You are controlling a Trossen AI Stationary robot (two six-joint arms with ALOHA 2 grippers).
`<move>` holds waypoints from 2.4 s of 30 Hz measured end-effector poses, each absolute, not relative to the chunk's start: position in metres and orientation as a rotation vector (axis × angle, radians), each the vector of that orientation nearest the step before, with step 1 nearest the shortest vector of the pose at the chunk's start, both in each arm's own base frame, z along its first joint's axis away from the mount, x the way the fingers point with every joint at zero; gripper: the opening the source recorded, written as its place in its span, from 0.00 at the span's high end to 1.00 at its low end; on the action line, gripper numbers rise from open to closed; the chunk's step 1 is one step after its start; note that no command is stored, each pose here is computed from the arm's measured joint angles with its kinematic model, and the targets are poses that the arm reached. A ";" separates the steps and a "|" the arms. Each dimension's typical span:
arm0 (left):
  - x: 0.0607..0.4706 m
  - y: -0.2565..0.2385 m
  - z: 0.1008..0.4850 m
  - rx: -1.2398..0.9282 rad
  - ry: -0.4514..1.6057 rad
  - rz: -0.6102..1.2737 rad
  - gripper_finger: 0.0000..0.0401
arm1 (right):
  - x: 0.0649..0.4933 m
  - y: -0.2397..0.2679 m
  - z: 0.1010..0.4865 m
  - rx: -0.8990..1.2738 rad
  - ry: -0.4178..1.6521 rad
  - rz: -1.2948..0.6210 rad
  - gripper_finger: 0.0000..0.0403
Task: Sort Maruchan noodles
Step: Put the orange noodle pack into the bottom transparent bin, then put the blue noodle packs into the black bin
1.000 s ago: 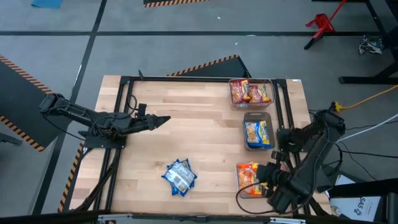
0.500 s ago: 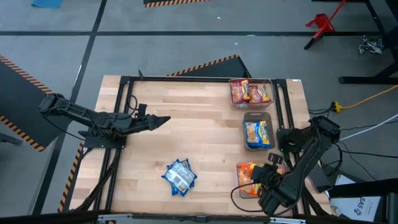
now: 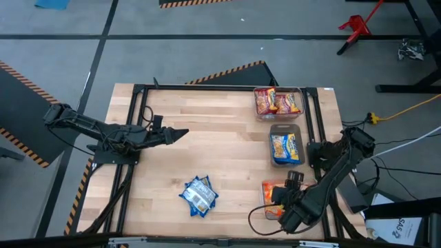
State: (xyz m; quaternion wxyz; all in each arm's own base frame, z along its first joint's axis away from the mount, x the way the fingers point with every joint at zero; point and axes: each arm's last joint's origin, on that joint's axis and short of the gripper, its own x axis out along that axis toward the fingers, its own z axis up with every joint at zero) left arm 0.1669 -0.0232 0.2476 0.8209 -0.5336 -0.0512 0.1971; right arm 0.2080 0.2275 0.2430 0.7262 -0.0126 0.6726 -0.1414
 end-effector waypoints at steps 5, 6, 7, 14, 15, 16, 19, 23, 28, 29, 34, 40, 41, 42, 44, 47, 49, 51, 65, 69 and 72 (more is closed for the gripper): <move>0.167 -0.023 0.248 -1.136 -0.109 0.419 0.74 | 0.208 0.233 0.250 0.015 1.518 -0.117 0.38; 0.167 -0.023 0.248 -1.136 -0.109 0.419 0.74 | 0.208 0.234 0.253 0.039 1.518 -0.088 0.37; 0.167 -0.023 0.248 -1.136 -0.109 0.419 0.74 | 0.207 0.234 0.256 0.059 1.514 -0.067 0.36; 0.167 -0.023 0.248 -1.137 -0.108 0.417 0.74 | 0.207 0.236 0.277 0.194 1.413 0.062 0.36; 0.167 -0.023 0.248 -1.138 -0.103 0.410 0.74 | 0.208 0.237 0.279 0.218 1.404 0.090 0.37; 0.167 -0.024 0.248 -1.140 -0.098 0.404 0.74 | 0.208 0.239 0.281 0.242 1.402 0.121 0.37; 0.167 -0.025 0.247 -1.145 -0.068 0.365 0.74 | 0.205 0.244 0.284 0.275 1.386 0.153 0.39; 0.169 -0.030 0.246 -1.084 0.055 0.220 0.74 | 0.201 0.246 0.284 0.216 1.302 0.086 0.41; 0.174 -0.047 0.236 -1.071 0.259 0.037 0.74 | 0.206 0.240 0.285 0.132 1.157 -0.034 0.41; 0.175 -0.052 0.233 -1.069 0.291 0.018 0.74 | 0.208 0.237 0.285 0.117 1.141 -0.051 0.41; 0.179 -0.074 0.216 -0.997 0.454 -0.049 0.74 | 0.213 0.232 0.284 0.083 1.105 -0.103 0.41; 0.178 -0.089 0.207 -1.016 0.554 -0.090 0.74 | 0.217 0.233 0.279 0.030 1.034 -0.167 0.41; 0.176 -0.092 0.206 -1.012 0.567 -0.103 0.74 | 0.217 0.234 0.278 0.025 1.037 -0.170 0.41; 0.175 -0.095 0.206 -1.009 0.578 -0.114 0.74 | 0.218 0.235 0.275 0.020 1.042 -0.173 0.41; 0.172 -0.098 0.204 -1.026 0.600 -0.094 0.73 | 0.220 0.237 0.271 0.008 1.050 -0.180 0.41; 0.169 -0.100 0.199 -1.024 0.628 -0.036 0.71 | 0.223 0.240 0.264 0.001 1.056 -0.183 0.41; 0.169 -0.103 0.197 -1.009 0.637 -0.039 0.68 | 0.225 0.243 0.259 -0.002 1.062 -0.190 0.41; 0.170 -0.105 0.193 -0.993 0.648 -0.032 0.65 | 0.227 0.245 0.255 -0.004 1.065 -0.191 0.41; 0.179 -0.117 0.162 -1.041 0.803 0.065 0.43 | 0.229 0.248 0.251 0.007 1.077 -0.187 0.41; 0.186 -0.122 0.157 -1.078 0.781 0.053 0.41 | 0.229 0.248 0.251 0.007 1.076 -0.187 0.41; 0.192 -0.126 0.152 -1.098 0.772 0.045 0.39 | 0.229 0.248 0.251 0.007 1.076 -0.187 0.41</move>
